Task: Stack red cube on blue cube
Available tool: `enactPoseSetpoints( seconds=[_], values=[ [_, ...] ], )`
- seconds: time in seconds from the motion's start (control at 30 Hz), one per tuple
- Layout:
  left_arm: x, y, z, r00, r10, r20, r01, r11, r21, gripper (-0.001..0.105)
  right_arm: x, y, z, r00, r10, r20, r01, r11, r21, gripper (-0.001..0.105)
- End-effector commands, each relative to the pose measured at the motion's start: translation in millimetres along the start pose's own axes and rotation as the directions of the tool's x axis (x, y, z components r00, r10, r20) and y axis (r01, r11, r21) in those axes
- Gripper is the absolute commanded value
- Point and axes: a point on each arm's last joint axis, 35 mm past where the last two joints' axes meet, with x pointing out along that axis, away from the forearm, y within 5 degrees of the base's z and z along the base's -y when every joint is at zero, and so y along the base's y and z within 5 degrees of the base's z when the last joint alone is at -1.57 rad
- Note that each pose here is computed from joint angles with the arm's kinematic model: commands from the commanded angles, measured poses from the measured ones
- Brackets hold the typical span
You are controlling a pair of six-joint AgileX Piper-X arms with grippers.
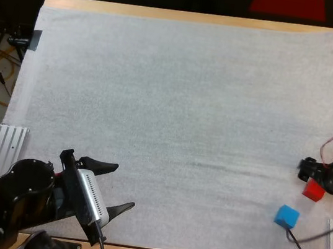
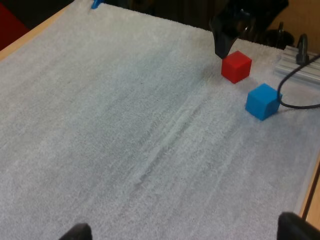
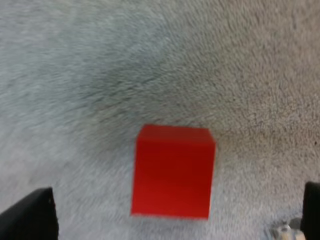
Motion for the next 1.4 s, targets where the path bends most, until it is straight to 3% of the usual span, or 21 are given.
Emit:
enactPoseSetpoints(
  seconds=[0.0,0.37,0.63,0.83,1.07,1.37],
  values=[
    [-1,-1,3,1.0,-0.009,0.014,0.008,1.0,0.013,0.069,6,-2,1,1.0,0.022,-0.005,-0.022,1.0,0.016,0.093],
    [-1,-1,3,1.0,-0.009,0.014,0.008,1.0,0.013,0.069,49,3,15,0.997,0.03,-0.068,-0.03,1.0,-0.009,0.09],
    [-1,-1,3,1.0,-0.009,0.014,0.008,1.0,0.013,0.069,59,3,16,0.995,0.029,-0.099,-0.031,0.999,-0.013,0.037],
    [-1,-1,3,1.0,-0.009,0.014,0.008,1.0,0.013,0.069,53,3,17,0.997,0.03,-0.075,-0.034,0.998,-0.052,0.018],
    [-1,-1,4,1.0,-0.008,0.019,0.008,1.0,0.015,0.069,10,0,8,0.999,0.031,0.044,-0.027,0.995,-0.091,0.015],
    [-1,-1,5,1.0,-0.008,0.029,0.008,1.0,0.019,0.069,-64,-1,-28,0.986,0.046,0.163,-0.017,0.985,-0.172,0.015]
  ],
)
